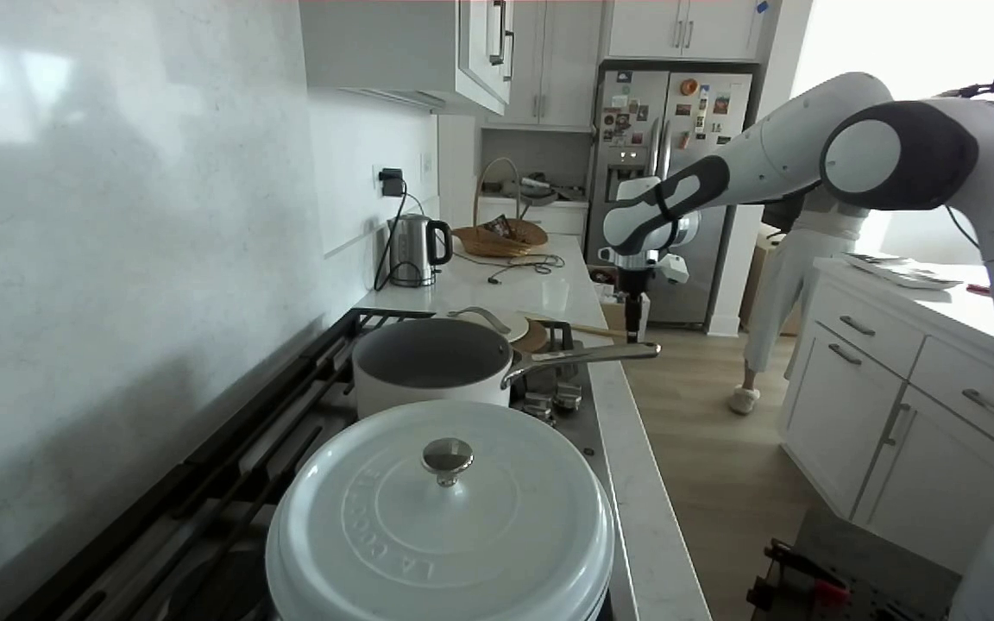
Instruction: Use the wooden spoon to mix inside the pot
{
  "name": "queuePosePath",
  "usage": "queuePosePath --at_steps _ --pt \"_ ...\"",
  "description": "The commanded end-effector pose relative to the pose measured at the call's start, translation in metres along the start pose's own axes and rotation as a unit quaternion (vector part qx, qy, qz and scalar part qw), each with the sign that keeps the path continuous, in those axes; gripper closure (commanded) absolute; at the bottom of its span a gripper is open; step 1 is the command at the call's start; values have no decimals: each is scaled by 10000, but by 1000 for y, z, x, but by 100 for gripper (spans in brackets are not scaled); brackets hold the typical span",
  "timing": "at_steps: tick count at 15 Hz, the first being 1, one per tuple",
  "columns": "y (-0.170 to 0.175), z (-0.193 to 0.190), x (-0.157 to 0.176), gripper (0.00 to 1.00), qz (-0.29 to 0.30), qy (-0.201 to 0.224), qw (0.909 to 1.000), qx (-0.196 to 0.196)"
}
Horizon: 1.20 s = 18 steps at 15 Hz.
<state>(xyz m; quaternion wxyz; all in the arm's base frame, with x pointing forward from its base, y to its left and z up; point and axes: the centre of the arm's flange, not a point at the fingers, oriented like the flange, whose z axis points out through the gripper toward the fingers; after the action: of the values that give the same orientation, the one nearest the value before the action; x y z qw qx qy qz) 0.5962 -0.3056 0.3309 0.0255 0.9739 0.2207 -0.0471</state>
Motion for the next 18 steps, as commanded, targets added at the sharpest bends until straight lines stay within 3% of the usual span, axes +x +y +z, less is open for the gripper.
queuePosePath --at_steps 1,12,13,14,18 --pt "8 -2 10 0 -230 26 9997 -104" --pt "10 11 37 0 -417 -34 9990 -157" --pt "11 11 38 9 -426 -46 9989 -164" --pt "12 11 39 28 -440 -58 9988 -183" --pt "13 8 43 59 -498 -78 9982 -308"
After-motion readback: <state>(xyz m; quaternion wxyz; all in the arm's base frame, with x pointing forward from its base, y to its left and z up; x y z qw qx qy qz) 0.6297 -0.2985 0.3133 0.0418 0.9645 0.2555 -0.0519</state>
